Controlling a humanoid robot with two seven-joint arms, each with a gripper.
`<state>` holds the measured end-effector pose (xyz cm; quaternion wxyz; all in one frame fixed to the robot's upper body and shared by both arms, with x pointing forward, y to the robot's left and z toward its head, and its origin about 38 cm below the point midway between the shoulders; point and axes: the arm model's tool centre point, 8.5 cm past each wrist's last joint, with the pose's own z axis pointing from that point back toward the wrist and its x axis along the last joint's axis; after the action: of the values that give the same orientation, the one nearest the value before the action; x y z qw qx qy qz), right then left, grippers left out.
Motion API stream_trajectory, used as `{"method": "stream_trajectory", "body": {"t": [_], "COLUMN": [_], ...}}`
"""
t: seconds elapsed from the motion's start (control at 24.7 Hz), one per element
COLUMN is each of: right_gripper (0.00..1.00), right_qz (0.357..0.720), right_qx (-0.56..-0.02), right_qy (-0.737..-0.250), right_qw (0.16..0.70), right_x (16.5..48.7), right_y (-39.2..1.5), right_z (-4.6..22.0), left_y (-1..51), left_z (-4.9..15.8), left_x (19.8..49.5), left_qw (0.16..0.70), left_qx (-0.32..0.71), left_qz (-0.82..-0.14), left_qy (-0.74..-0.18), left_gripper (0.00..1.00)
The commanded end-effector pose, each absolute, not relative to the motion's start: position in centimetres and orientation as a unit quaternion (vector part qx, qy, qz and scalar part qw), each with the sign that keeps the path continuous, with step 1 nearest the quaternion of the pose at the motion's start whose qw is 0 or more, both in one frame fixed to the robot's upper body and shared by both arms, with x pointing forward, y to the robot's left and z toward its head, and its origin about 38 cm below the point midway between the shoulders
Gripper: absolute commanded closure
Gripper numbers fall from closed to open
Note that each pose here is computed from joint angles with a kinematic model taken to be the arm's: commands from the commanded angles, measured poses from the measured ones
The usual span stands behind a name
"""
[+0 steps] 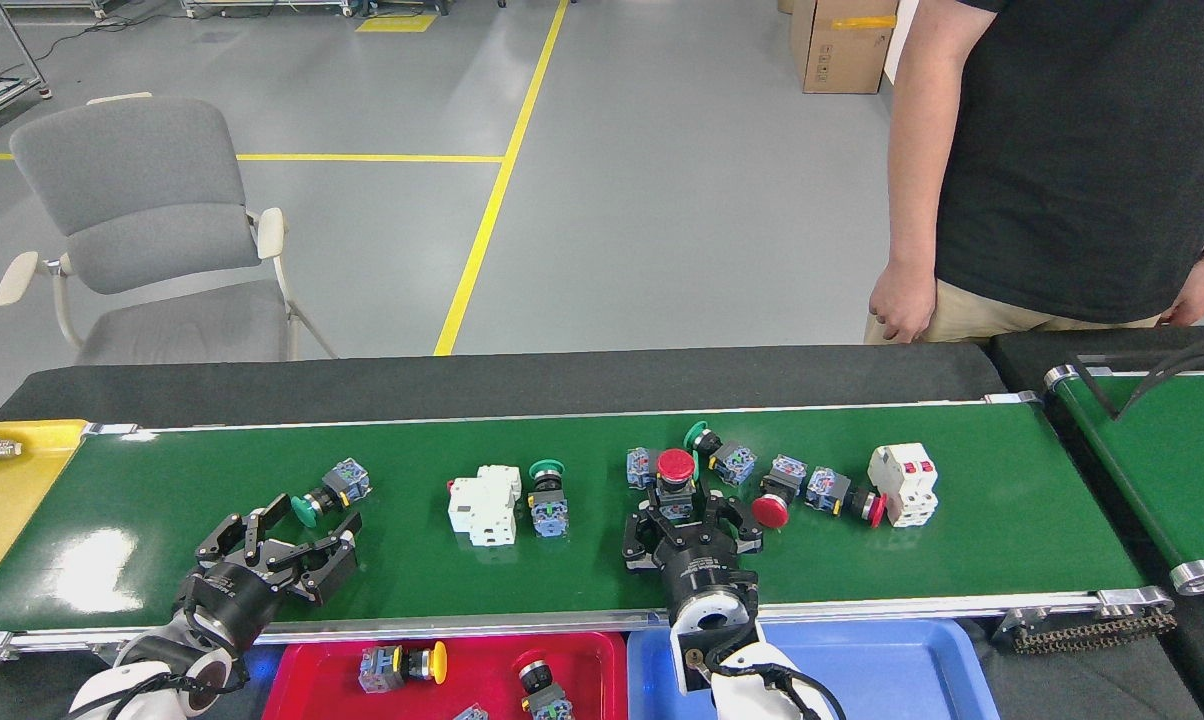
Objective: Pick switch part from conveyor to tray
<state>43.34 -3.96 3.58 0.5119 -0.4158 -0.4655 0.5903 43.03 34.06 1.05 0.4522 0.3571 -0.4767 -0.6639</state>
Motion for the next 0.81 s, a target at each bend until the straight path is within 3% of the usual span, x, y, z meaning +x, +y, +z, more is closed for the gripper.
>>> {"method": "stream_trajectory", "body": {"t": [0.0, 0.16, 0.28, 0.32, 0.36, 0.4, 0.44, 0.53, 0.61, 0.69, 0.77], "right_gripper": [0.98, 0.98, 0.98, 0.93, 0.66, 0.15, 0.00, 0.00, 0.00, 0.00, 0.00], "right_qz": [0.583, 0.590, 0.616, 0.624, 0.630, 0.636, 0.637, 0.637, 0.634, 0.633, 0.630], "right_qx": [-0.419, -0.392, -0.360, -0.343, -0.330, -0.327, -0.330, -0.330, -0.329, -0.329, -0.328], "right_qy": [-0.489, -0.540, -0.572, -0.584, -0.595, -0.600, -0.602, -0.607, -0.609, -0.611, -0.613], "right_qw": [0.496, 0.455, 0.405, 0.388, 0.373, 0.359, 0.351, 0.344, 0.344, 0.343, 0.345], "right_x": [43.4, 38.7, 33.2, 31.1, 29.4, 28.4, 28.0, 27.6, 27.6, 27.5, 27.4], "right_y": [-3.0, -0.2, 1.5, 2.4, 3.4, 4.1, 4.6, 5.2, 5.4, 5.4, 5.3], "right_z": [5.4, 6.3, 6.1, 6.1, 6.1, 6.1, 6.2, 6.5, 6.7, 6.9, 7.0], "left_y": [33.8, 33.3, 31.7, 31.1, 30.5, 29.9, 29.5, 28.1, 24.9, 22.4, 21.7], "left_z": [2.1, 1.4, 2.9, 3.2, 3.4, 3.9, 4.2, 4.0, 2.7, 2.2, 2.3], "left_x": [43.7, 42.4, 41.1, 39.9, 38.4, 36.7, 35.4, 31.4, 27.8, 26.7, 26.3], "left_qw": [0.446, 0.433, 0.380, 0.360, 0.342, 0.325, 0.314, 0.301, 0.292, 0.280, 0.278], "left_qx": [0.364, 0.349, 0.333, 0.326, 0.324, 0.329, 0.331, 0.323, 0.285, 0.258, 0.253], "left_qz": [-0.654, -0.649, -0.656, -0.663, -0.668, -0.671, -0.673, -0.681, -0.693, -0.698, -0.695], "left_qy": [-0.490, -0.520, -0.560, -0.570, -0.576, -0.579, -0.582, -0.585, -0.595, -0.607, -0.613], "left_gripper": [0.57, 0.79, 0.84, 0.83, 0.83, 0.80, 0.75, 0.65, 0.42, 0.13, 0.01]}}
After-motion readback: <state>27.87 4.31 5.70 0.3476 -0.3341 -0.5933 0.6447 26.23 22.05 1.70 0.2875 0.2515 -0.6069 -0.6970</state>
